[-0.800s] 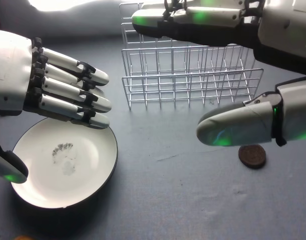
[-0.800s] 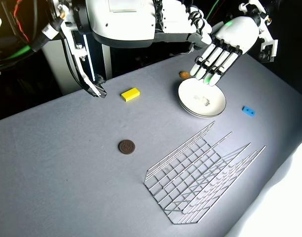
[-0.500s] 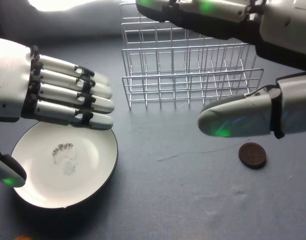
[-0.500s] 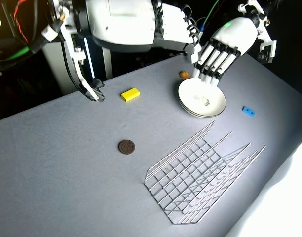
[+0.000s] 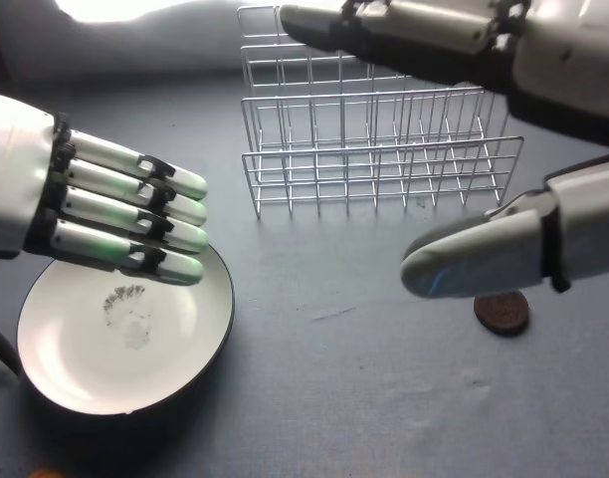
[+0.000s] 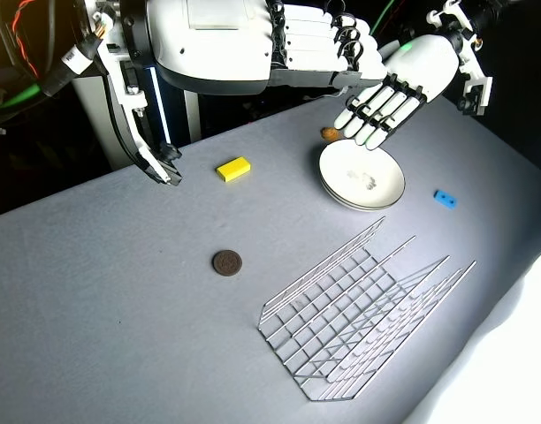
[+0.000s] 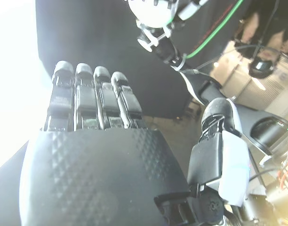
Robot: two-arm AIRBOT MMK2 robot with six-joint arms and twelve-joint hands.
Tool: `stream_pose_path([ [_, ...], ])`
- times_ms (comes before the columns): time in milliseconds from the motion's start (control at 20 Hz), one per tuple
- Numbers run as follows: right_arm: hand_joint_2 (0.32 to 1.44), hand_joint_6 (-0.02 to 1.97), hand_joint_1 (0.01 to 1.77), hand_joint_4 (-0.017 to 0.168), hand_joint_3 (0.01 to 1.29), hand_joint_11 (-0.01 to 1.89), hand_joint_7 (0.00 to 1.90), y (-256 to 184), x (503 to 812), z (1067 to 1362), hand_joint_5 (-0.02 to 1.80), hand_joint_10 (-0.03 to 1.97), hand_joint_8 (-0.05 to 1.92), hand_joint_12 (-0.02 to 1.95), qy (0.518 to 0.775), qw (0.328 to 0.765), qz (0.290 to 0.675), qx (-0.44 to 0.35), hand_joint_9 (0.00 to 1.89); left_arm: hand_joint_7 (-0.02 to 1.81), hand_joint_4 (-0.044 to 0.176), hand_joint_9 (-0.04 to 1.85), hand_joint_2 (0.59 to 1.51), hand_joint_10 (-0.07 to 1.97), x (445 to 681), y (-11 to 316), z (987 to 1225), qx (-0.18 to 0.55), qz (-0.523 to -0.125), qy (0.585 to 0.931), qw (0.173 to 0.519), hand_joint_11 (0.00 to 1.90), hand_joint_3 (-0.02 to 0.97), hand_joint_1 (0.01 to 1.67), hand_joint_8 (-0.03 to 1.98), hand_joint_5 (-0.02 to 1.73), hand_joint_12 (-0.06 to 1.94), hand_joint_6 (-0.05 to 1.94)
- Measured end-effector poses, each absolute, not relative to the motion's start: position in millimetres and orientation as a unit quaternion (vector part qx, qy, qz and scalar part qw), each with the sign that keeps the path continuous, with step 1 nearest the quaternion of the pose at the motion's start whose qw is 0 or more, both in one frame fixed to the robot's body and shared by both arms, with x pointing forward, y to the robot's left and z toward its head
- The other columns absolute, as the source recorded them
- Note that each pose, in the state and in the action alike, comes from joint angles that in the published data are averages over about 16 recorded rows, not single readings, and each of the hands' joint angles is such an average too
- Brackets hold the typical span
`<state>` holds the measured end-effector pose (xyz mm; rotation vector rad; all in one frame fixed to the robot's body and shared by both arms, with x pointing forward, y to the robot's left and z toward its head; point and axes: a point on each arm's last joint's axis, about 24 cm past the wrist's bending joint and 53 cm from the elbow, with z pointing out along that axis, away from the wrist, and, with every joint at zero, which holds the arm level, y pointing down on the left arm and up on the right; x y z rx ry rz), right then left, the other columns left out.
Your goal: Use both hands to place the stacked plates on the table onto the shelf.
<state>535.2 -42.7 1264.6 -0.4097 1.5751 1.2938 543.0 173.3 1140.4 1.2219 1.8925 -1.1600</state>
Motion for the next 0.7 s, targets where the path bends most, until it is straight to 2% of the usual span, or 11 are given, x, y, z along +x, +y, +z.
stream_pose_path([
  [350,0.93,0.02,0.15,-0.003,0.01,0.02,0.01,-40.3,538.2,1254.3,0.01,0.02,0.02,0.0,0.661,0.519,0.507,-0.192,0.02,0.02,0.002,0.02,1.115,0.02,551.7,199.3,1117.1,0.464,-0.417,0.731,0.277,0.01,0.016,0.02,-0.01,0.02,-0.01,0.0],
  [700,0.88,0.02,0.32,0.001,0.01,0.02,0.01,-38.1,536.8,1246.3,0.01,0.02,0.02,0.0,0.665,0.523,0.489,-0.213,0.02,0.02,0.002,0.02,1.085,0.02,557.5,229.9,1087.1,0.467,-0.391,0.752,0.253,0.02,0.016,0.02,-0.01,0.02,-0.01,0.0],
])
